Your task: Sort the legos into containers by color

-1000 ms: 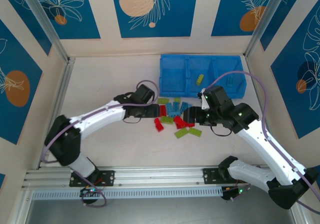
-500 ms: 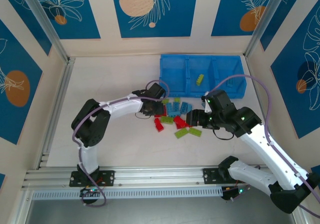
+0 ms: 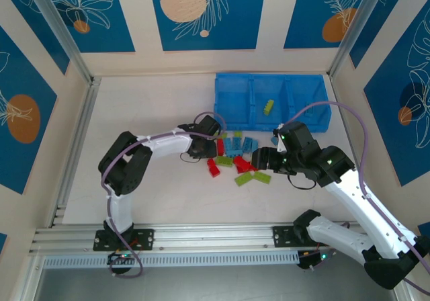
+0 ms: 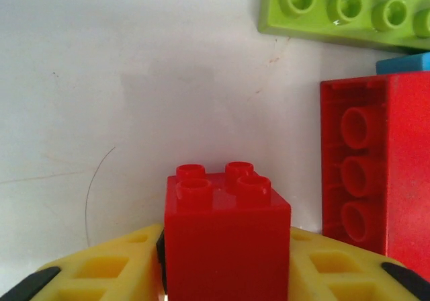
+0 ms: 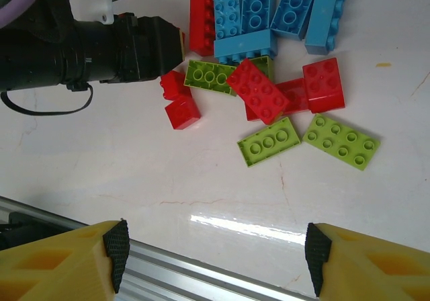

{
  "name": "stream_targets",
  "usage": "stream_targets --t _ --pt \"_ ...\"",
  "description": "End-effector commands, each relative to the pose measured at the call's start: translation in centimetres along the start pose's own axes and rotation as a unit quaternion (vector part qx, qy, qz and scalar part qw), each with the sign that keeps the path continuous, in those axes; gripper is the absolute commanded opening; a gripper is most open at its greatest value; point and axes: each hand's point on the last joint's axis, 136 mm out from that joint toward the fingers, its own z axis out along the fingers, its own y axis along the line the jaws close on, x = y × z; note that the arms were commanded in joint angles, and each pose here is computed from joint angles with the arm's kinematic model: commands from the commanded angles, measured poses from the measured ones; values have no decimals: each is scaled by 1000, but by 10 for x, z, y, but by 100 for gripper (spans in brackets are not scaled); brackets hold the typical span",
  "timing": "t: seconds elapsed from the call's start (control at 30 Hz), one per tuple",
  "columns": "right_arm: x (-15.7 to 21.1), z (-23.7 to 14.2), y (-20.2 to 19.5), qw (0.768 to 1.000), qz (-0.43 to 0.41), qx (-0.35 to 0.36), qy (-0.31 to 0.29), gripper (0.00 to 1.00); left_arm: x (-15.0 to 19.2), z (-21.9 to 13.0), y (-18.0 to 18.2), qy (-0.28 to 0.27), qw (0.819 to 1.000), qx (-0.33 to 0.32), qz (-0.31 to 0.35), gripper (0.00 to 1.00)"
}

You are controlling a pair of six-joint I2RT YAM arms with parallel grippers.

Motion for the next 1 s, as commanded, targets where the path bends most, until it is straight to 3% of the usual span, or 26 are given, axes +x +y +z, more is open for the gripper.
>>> stream_targets --t 0.0,0.13,0.23,0.33,0.5,0.67,0.73,0.83,0.97 --pt "4 -3 1 1000 9 -5 3 72 6 -3 11 4 1000 0 3 34" --pt "2 -6 4 1000 14 -10 -1 72 -11 -53 -15 -35 997 58 28 25" --pt "-3 -10 6 1000 19 -17 -19 72 -34 -104 -46 -90 990 97 52 25" --pt "-11 -15 0 998 31 -8 -53 73 -70 -130 -72 -142 983 96 68 25" --pt "-11 -20 0 996 44 -21 -69 74 -152 -115 -91 -227 969 6 99 25" --pt "-5 -24 -4 996 50 -22 -68 74 -214 -79 -111 -246 964 9 99 25" --pt "-4 -26 -6 996 50 -18 -70 74 -229 -72 -119 -250 962 21 105 26" --pt "-1 -28 -11 996 52 -12 -72 74 -239 -64 -126 -250 961 40 109 35" --pt "-1 -28 -32 992 78 32 -90 74 -233 -83 -133 -242 962 61 110 47"
